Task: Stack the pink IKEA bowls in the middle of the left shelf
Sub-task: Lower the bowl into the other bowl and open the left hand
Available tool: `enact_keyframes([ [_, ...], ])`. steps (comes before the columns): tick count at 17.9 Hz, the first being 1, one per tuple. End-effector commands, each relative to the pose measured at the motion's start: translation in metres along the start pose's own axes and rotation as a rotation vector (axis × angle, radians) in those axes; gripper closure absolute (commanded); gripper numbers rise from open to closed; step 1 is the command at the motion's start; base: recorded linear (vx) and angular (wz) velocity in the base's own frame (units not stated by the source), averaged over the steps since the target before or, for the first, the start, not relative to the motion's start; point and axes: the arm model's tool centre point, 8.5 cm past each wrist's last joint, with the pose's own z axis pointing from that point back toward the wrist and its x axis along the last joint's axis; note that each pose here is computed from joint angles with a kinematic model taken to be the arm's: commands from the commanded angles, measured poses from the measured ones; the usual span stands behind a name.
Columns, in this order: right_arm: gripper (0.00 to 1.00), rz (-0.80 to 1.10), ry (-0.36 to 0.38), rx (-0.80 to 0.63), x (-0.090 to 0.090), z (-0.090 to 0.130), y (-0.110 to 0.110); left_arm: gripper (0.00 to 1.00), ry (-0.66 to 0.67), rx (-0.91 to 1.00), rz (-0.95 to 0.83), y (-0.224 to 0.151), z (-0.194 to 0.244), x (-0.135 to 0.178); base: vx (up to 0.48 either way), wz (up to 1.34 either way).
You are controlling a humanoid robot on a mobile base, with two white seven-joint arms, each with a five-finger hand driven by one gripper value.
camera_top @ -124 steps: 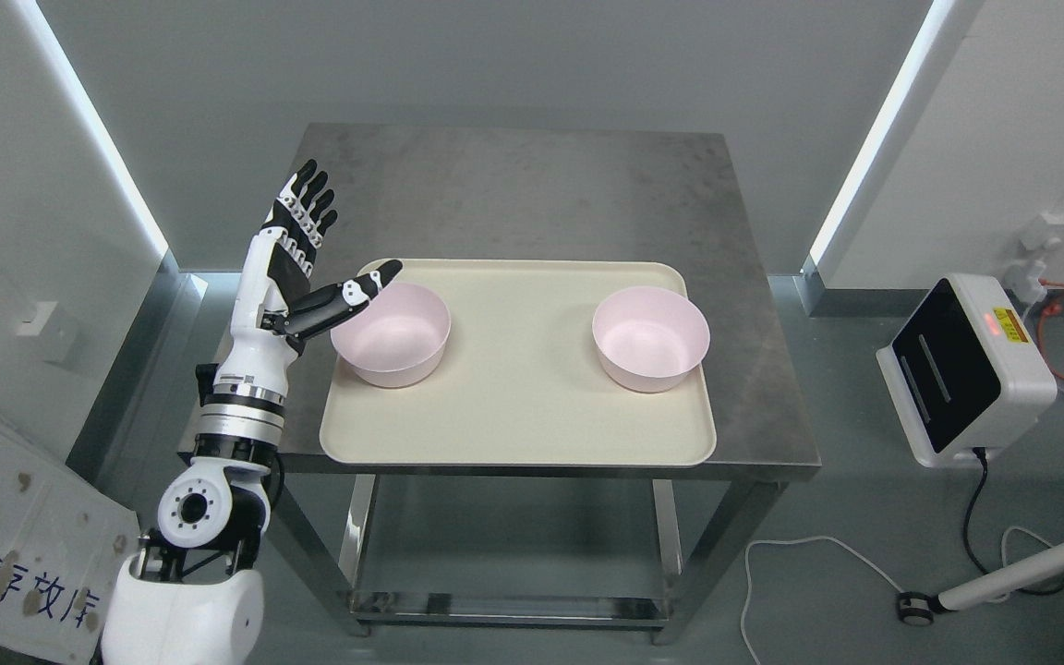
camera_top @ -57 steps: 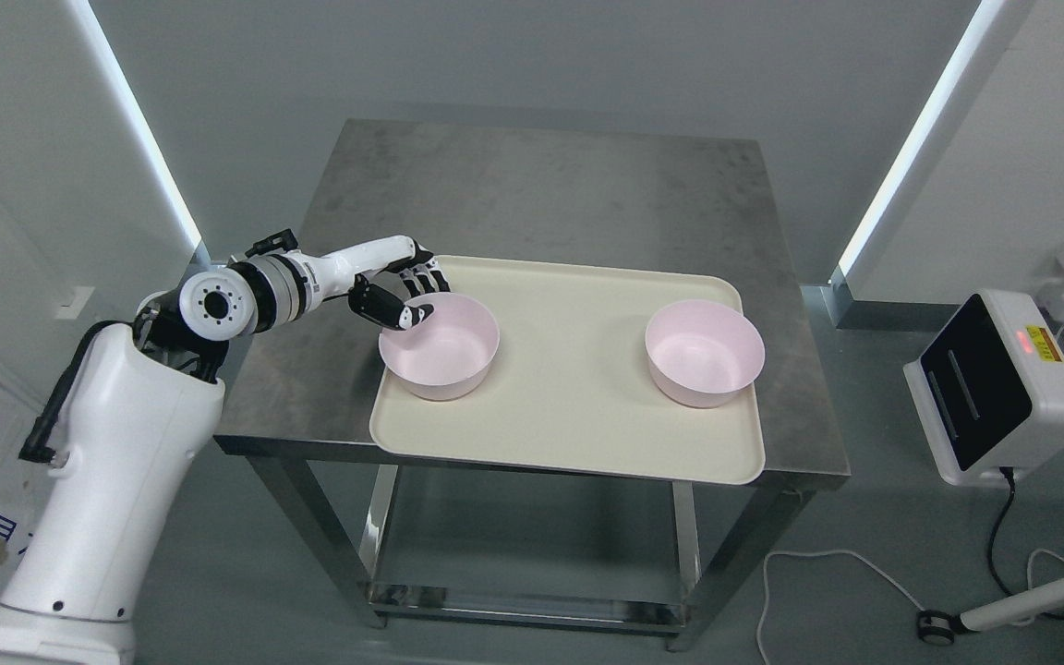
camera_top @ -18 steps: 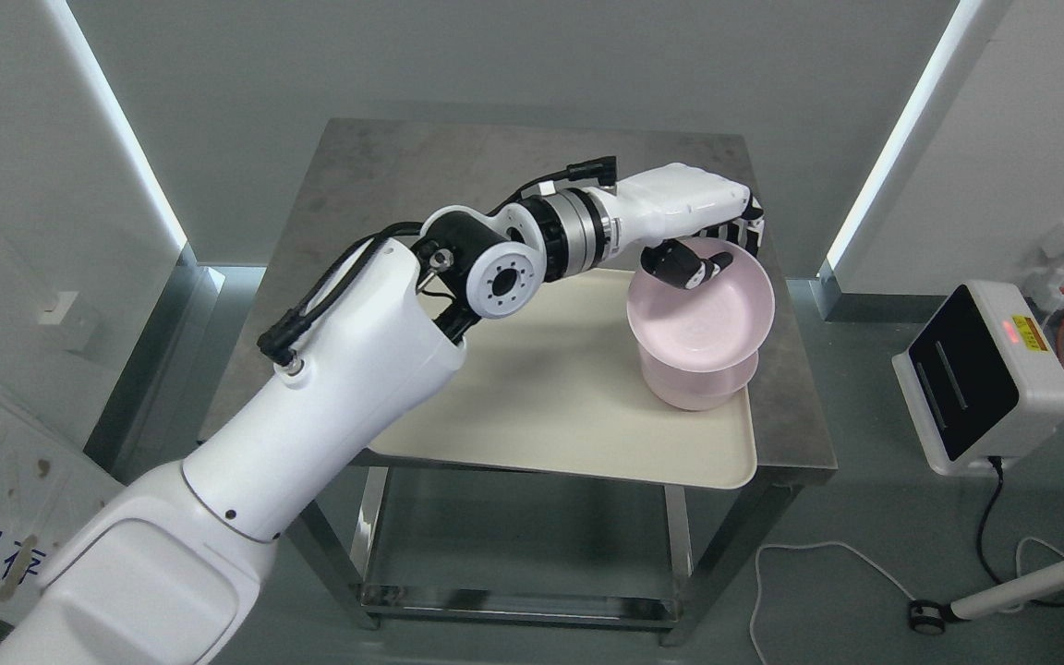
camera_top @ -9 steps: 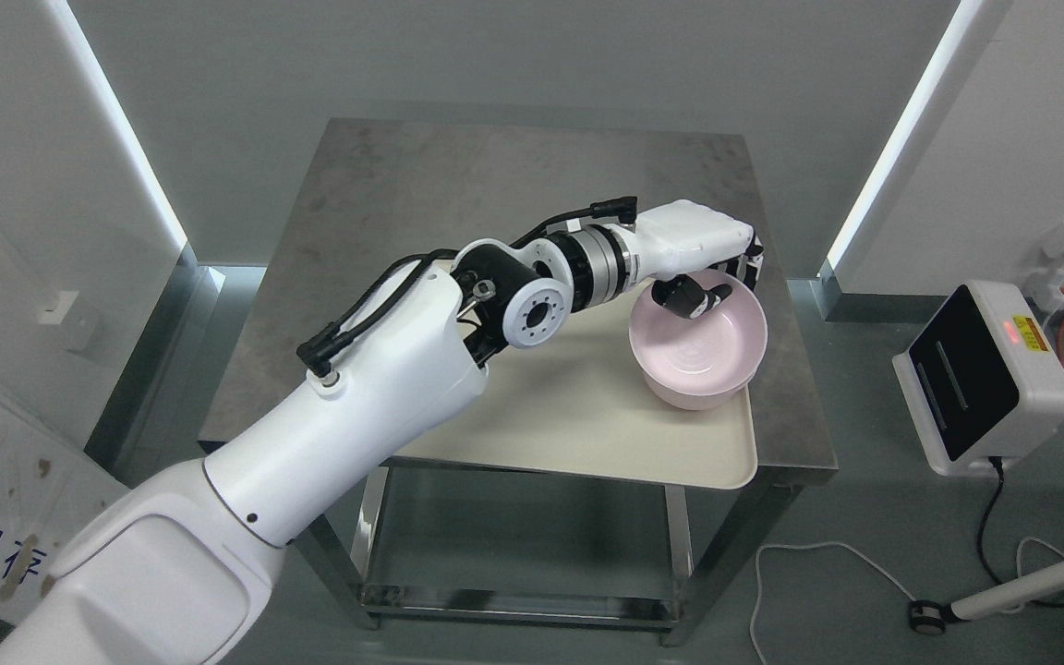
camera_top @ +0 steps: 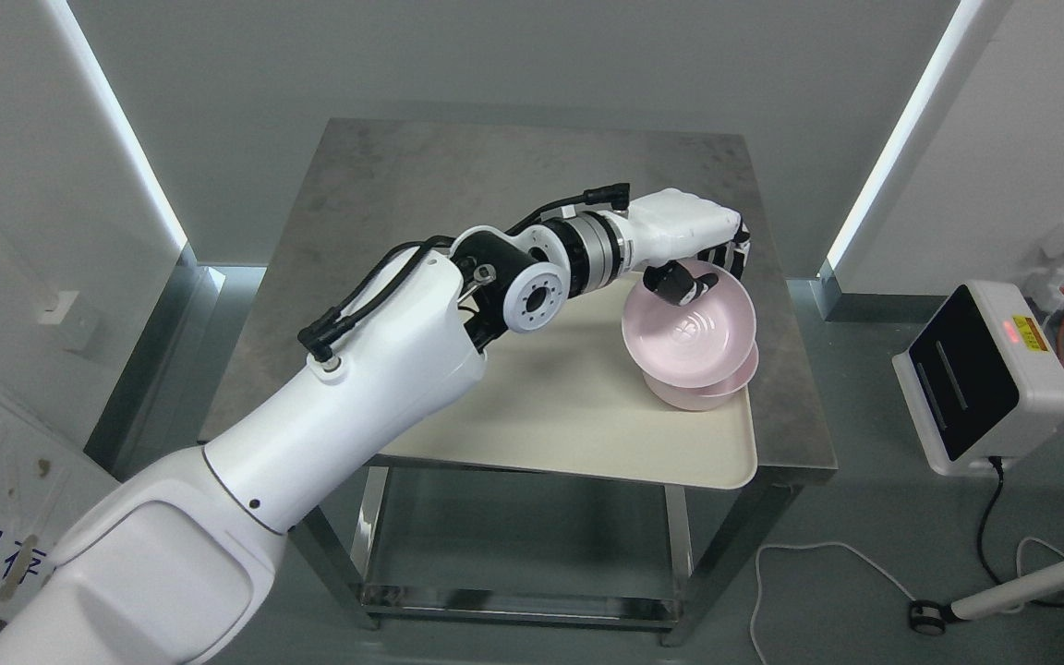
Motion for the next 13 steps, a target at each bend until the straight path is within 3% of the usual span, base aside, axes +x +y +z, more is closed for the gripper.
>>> enact_keyframes([
  [1, 0.0, -0.039, -0.005, -0.016, -0.007, -0.001, -0.011, 0.4, 0.044, -0.026, 0.0, -0.008, 0.001, -0.016, 0.0, 0.0],
  [3, 0.0, -0.039, -0.005, -0.016, -0.007, -0.001, -0.011, 0.18, 0.047, -0.007, 0.023, -0.004, 0.003, -0.019, 0.0, 0.0],
  [6, 0.0, -0.041, -0.005, -0.016, -0.007, -0.001, -0.011, 0.03, 0.023, 0.219, 0.212, 0.015, 0.033, -0.041, 0.0, 0.0],
  [10, 0.0, -0.039, -0.005, -0.016, -0.007, -0.001, -0.011, 0.01, -0.162, 0.588, 0.478, 0.049, 0.1, -0.058, 0.0, 0.0],
  [13, 0.0, -0.039, -0.005, -0.016, -0.007, -0.001, -0.011, 0.01, -0.309, 0.583, 0.517, 0.033, 0.124, -0.022, 0.0, 0.0],
])
